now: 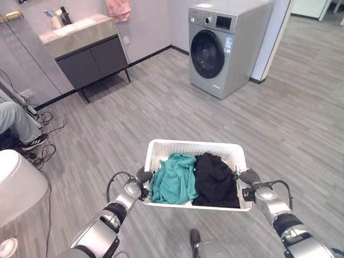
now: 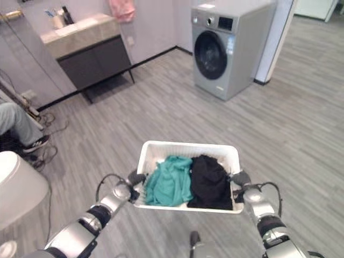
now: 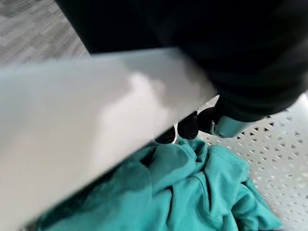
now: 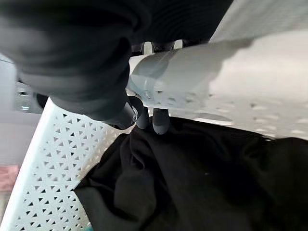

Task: Grab the laundry basket,head to the washer,open it,put in the laundry and shut it.

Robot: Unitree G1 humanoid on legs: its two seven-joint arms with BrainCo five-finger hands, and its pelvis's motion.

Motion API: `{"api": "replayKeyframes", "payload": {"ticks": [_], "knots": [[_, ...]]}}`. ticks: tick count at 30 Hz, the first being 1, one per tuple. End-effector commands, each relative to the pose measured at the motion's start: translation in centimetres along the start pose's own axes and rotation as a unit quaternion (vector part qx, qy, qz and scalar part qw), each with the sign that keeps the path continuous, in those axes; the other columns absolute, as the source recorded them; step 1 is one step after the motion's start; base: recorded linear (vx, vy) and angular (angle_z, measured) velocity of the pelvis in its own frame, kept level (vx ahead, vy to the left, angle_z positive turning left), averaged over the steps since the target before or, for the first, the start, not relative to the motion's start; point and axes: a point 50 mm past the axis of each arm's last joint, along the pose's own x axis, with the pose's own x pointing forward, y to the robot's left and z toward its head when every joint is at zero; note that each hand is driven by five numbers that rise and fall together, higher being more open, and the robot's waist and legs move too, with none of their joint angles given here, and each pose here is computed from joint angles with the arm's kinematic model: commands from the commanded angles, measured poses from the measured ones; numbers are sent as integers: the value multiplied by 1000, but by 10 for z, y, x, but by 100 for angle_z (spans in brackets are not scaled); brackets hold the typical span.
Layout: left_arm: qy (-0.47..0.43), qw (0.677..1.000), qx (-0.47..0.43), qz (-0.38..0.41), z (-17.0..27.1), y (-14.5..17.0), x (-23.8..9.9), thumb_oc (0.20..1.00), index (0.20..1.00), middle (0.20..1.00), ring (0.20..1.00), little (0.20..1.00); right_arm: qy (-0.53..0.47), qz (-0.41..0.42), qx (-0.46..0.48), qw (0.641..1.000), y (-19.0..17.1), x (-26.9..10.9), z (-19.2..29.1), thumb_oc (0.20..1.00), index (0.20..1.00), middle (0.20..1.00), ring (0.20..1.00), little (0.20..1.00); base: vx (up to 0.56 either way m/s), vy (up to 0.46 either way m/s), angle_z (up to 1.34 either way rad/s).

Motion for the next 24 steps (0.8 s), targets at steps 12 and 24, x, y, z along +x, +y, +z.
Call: {"api": "replayKeyframes", "payload": {"ticks": [12, 24], "knots": [[-76, 996, 20, 32, 51, 27, 12, 200, 200, 200, 200, 200, -103, -11, 12, 995, -5, 11, 64, 200, 200, 200, 200, 200, 322, 76, -24], [-84, 995, 44, 31, 54, 33, 11, 200, 200, 200, 200, 200, -68, 13, 22, 997, 17, 13, 47, 200, 200, 200, 200, 200, 359, 316, -35]]}}
